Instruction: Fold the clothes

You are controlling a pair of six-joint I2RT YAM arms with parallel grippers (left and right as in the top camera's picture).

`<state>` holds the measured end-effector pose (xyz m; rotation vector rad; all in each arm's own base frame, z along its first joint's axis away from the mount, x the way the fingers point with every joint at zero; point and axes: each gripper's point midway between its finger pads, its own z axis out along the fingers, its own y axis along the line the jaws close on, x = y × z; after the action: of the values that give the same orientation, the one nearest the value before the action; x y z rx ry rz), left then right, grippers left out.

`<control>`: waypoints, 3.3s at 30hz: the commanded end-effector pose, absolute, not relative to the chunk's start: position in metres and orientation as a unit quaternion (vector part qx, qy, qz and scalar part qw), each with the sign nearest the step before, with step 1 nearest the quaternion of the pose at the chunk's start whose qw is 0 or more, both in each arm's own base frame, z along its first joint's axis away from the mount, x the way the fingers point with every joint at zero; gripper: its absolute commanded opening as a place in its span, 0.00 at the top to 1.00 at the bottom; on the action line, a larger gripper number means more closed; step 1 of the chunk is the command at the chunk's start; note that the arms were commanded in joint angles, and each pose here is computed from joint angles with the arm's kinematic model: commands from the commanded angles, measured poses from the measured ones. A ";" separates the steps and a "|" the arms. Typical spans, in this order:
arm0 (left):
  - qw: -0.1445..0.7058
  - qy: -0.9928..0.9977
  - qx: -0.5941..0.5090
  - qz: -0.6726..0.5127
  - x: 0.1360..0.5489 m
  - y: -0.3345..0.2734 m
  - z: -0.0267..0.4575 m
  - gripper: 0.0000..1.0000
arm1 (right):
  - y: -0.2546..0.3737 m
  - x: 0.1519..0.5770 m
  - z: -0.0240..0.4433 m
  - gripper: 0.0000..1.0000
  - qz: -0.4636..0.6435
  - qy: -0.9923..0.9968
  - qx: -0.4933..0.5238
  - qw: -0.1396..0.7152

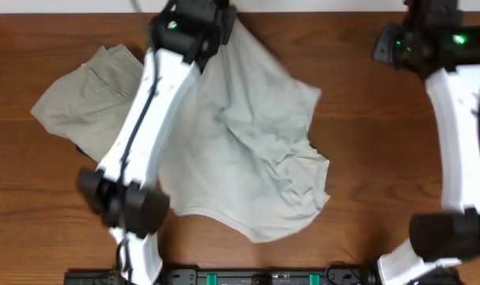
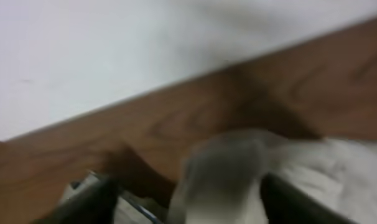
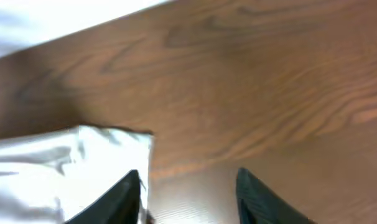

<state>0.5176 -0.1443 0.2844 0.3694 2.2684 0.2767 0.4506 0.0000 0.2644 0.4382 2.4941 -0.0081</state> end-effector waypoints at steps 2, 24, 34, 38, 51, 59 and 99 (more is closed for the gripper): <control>0.427 0.884 0.141 0.126 0.505 -0.133 0.321 0.02 | -0.009 0.445 0.247 0.49 0.004 0.948 0.177 0.263; 0.471 0.876 0.057 0.082 0.352 -0.070 0.437 0.02 | 0.162 0.328 0.086 0.48 0.169 0.983 -0.074 0.012; 0.451 0.888 0.049 0.082 0.341 -0.065 0.429 0.02 | 0.202 0.308 0.039 0.55 0.200 0.978 -0.054 0.016; 0.449 0.888 0.049 0.082 0.340 -0.065 0.429 0.02 | 0.199 0.301 0.029 0.55 0.197 0.979 -0.047 0.009; 0.442 0.891 0.051 0.085 0.338 -0.064 0.426 0.02 | 0.195 0.315 0.015 0.55 0.188 0.981 -0.005 0.046; 0.443 0.891 0.051 0.084 0.338 -0.064 0.426 0.02 | 0.196 0.325 0.016 0.70 0.186 0.980 -0.007 0.071; 0.443 0.891 0.051 0.085 0.338 -0.064 0.426 0.02 | 0.154 0.412 0.121 0.99 0.183 0.936 0.062 0.295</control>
<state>0.3396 -0.0661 0.4206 0.1478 2.2243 0.2108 0.3973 0.1746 0.0933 0.1312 2.5707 0.5109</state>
